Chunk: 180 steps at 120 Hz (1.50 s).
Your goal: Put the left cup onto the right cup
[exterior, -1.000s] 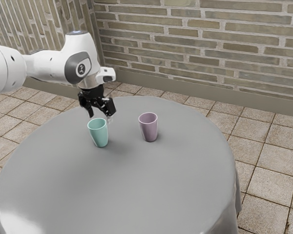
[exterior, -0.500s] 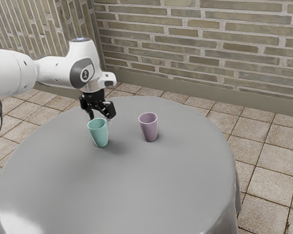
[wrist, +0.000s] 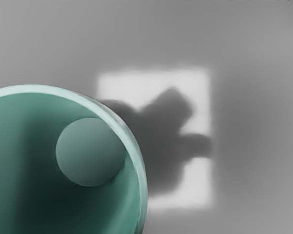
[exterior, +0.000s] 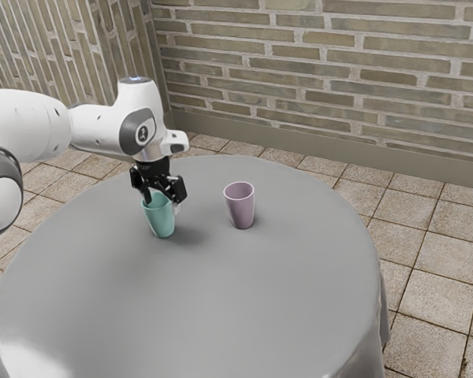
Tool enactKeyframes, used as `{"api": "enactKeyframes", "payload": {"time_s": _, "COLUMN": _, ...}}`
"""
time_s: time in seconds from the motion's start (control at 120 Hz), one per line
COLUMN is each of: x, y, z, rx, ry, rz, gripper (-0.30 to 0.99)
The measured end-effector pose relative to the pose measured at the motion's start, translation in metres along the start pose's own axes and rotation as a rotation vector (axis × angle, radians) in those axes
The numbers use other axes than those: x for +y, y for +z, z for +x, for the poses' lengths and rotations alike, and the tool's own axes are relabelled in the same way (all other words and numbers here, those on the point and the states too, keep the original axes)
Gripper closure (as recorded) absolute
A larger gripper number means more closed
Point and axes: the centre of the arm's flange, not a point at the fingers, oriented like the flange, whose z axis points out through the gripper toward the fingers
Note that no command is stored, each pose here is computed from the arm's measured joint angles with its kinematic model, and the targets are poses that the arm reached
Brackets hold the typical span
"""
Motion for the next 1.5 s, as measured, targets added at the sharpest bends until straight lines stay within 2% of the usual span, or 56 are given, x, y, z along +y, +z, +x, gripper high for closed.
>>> {"api": "enactKeyframes", "payload": {"time_s": 0.267, "x": -0.002, "y": -0.003, "z": 0.011, "rx": 0.033, "ry": 0.007, "rz": 0.015, "gripper": 0.0}}
{"api": "enactKeyframes", "payload": {"time_s": 0.883, "x": -0.002, "y": 0.023, "z": 0.016, "rx": 0.016, "ry": 0.007, "rz": 0.015, "gripper": 0.01}}
{"api": "enactKeyframes", "payload": {"time_s": 1.0, "x": -0.002, "y": 0.023, "z": 0.016, "rx": 0.015, "ry": 0.004, "rz": 0.013, "gripper": 0.14}}
{"api": "enactKeyframes", "payload": {"time_s": 1.258, "x": -0.002, "y": 0.025, "z": 0.015, "rx": 0.015, "ry": -0.007, "rz": 0.004, "gripper": 0.58}}
{"api": "enactKeyframes", "payload": {"time_s": 1.367, "x": -0.003, "y": 0.026, "z": 0.015, "rx": 0.015, "ry": -0.012, "rz": -0.001, "gripper": 0.68}}
{"api": "enactKeyframes", "payload": {"time_s": 1.5, "x": -0.003, "y": 0.025, "z": 0.015, "rx": 0.016, "ry": -0.013, "rz": -0.001, "gripper": 0.74}}
